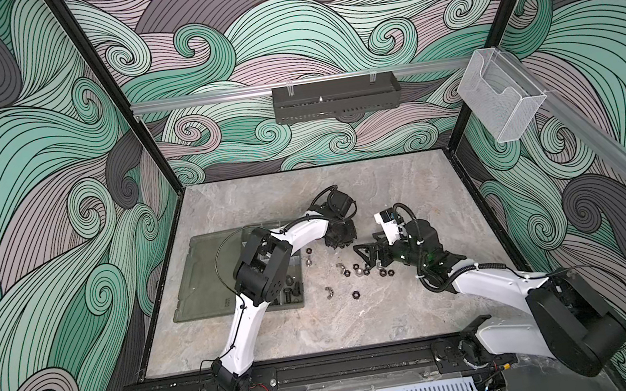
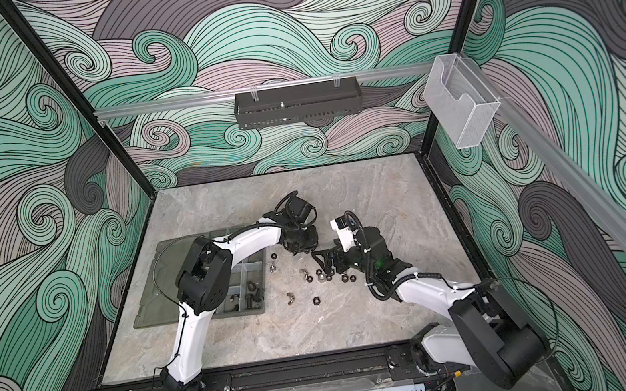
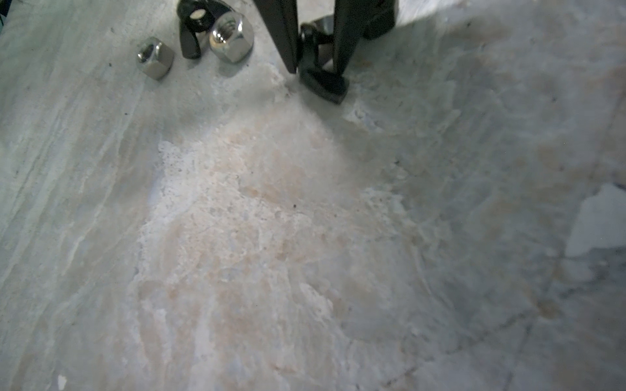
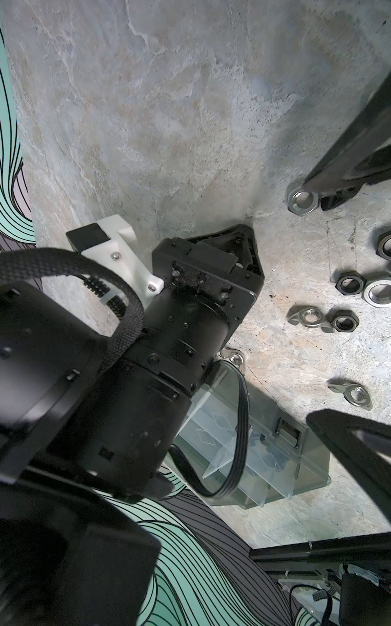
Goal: Sort the screws and nuts into containers
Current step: 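Carry the black wing nut with the left gripper over the box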
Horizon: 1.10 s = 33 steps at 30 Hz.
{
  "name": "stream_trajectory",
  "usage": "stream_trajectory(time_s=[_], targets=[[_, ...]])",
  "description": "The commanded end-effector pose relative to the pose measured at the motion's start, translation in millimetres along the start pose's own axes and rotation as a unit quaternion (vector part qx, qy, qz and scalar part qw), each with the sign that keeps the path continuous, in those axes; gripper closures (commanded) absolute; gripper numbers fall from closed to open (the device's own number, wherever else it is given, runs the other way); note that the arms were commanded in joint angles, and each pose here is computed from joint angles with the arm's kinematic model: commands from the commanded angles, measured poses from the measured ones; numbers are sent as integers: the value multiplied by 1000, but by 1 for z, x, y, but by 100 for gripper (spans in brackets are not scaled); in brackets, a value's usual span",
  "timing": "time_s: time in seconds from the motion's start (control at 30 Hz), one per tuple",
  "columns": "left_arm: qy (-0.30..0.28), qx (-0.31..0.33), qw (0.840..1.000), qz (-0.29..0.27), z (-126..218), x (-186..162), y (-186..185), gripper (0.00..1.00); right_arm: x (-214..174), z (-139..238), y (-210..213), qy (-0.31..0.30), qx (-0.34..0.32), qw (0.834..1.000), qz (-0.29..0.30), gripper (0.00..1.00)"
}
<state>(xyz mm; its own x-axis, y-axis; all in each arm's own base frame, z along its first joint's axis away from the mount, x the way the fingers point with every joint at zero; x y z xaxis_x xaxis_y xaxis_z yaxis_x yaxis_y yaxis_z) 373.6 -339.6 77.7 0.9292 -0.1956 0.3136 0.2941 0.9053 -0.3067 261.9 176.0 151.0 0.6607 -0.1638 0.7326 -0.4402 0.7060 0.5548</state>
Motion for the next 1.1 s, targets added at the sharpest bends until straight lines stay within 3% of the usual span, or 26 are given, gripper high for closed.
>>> stream_trajectory(time_s=[0.0,0.23,0.57,0.87,1.07], targets=[[7,13,1000,-2,-2,3,4,82,4,0,3,-9,11,1000,4,1],[2,16,1000,-14,5,5,3,92,4,-1,3,-6,14,1000,3,1],[-17,5,999,-32,28,10,-4,98,4,-2,2,-8,10,1000,2,1],[-50,-1,997,-66,70,7,-7,98,4,-4,0,-6,10,1000,-6,1],[-51,40,994,-83,105,-12,7,98,5,-4,4,3,21,1000,11,1]])
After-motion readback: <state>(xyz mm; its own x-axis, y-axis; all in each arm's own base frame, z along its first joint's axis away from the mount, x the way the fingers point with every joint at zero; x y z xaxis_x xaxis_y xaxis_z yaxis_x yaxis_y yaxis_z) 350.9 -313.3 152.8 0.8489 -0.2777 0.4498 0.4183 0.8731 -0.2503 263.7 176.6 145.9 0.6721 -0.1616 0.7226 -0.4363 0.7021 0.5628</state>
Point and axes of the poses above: each gripper's point midway between its finger pads, its own z axis back along the fingers, its own y axis along the line the jaws close on, x = y × z, the point moved 6 cm from there along z, back along the fingers, and after that the axes turned 13 degrees about -z, right-handed, at the moved point
